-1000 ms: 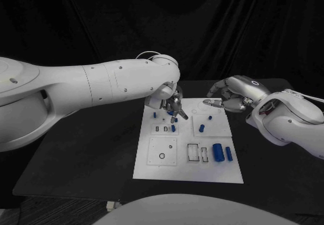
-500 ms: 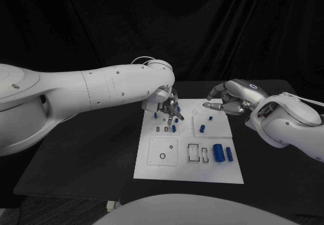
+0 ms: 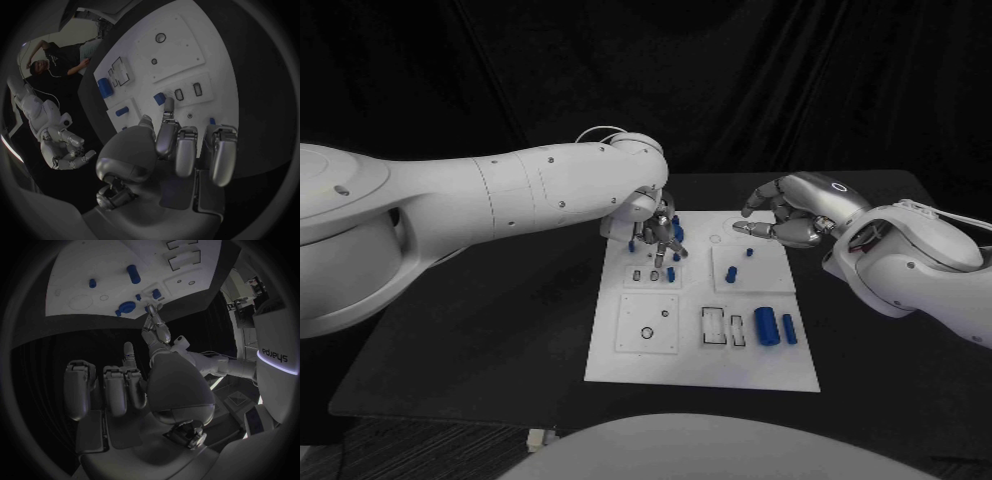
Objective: Assemble the parts on the task board
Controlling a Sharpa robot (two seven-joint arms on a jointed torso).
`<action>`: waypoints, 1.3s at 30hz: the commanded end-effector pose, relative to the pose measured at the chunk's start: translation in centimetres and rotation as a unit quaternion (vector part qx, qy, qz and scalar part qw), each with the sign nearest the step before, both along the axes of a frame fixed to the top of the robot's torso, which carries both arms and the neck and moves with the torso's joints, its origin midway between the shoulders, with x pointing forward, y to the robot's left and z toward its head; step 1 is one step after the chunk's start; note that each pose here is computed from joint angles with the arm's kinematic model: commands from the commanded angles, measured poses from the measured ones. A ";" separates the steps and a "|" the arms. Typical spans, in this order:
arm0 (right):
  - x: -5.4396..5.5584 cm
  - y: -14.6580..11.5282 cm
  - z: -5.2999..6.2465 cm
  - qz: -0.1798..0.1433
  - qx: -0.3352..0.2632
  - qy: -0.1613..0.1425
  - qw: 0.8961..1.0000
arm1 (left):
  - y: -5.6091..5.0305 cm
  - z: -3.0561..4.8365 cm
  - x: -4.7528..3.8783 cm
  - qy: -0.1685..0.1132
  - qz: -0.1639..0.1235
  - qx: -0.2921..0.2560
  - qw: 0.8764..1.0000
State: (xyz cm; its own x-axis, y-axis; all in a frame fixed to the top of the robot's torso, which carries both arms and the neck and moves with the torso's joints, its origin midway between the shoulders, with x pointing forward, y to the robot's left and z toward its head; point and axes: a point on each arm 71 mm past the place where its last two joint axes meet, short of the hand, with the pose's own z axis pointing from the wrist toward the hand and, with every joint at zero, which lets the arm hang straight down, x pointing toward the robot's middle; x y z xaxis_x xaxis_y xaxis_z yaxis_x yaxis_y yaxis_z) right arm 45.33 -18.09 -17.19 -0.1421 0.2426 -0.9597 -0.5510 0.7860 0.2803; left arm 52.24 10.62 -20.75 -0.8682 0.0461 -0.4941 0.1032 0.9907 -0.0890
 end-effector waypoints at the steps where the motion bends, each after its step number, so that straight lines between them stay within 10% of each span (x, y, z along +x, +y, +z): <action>1: 0.0 0.0 -0.2 -0.007 -0.003 0.005 1.000 | 0.0 -0.39 -0.04 0.003 0.008 0.000 1.000; 39: 0.1 -0.1 -0.7 -0.009 -0.012 0.016 1.000 | -0.1 -2.26 -0.36 0.023 0.002 -0.009 1.000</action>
